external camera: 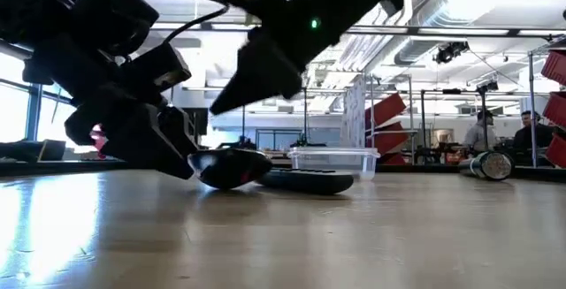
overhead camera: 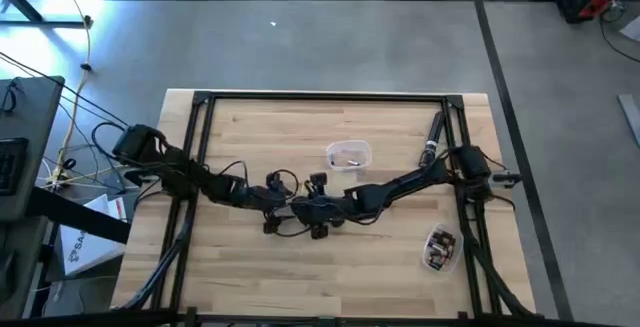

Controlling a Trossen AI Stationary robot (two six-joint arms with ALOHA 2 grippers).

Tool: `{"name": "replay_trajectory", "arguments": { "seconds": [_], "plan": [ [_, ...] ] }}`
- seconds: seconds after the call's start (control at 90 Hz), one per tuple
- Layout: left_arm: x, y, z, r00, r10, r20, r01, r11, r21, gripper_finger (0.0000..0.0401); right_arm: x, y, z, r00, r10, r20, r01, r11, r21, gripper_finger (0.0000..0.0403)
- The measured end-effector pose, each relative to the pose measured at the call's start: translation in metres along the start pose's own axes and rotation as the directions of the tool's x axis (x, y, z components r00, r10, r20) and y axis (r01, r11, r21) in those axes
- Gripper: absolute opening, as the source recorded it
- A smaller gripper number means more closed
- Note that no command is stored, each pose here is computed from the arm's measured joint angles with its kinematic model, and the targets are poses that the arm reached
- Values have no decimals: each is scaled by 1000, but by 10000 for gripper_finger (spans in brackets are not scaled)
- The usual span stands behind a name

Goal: Insert battery
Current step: Insert the black battery into the computer mouse

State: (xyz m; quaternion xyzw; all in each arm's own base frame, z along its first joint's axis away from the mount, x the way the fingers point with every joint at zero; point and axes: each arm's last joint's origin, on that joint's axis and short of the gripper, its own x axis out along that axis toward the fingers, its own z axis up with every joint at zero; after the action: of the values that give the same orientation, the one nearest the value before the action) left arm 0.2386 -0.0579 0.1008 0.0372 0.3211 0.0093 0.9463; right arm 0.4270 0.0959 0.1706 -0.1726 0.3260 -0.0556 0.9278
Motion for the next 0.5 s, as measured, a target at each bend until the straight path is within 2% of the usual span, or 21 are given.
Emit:
{"name": "replay_trajectory", "arguments": {
  "seconds": [0.122, 0.222, 0.5],
  "plan": [
    [-2, -7, -1, 1000, -26, 2, 26, 999, 19, 316, -4, 12, -1, 999, 34, -7, -34, 997, 71, 5],
    [-3, -13, -1, 999, -37, 4, 37, 999, 34, 316, -9, 22, 1, 998, 56, 6, -56, 988, 141, 30],
    [-6, -20, -2, 1000, -11, 14, 10, 999, 32, 316, -16, 36, -5, 996, 68, -57, -52, 966, 255, 165]
  ]
}}
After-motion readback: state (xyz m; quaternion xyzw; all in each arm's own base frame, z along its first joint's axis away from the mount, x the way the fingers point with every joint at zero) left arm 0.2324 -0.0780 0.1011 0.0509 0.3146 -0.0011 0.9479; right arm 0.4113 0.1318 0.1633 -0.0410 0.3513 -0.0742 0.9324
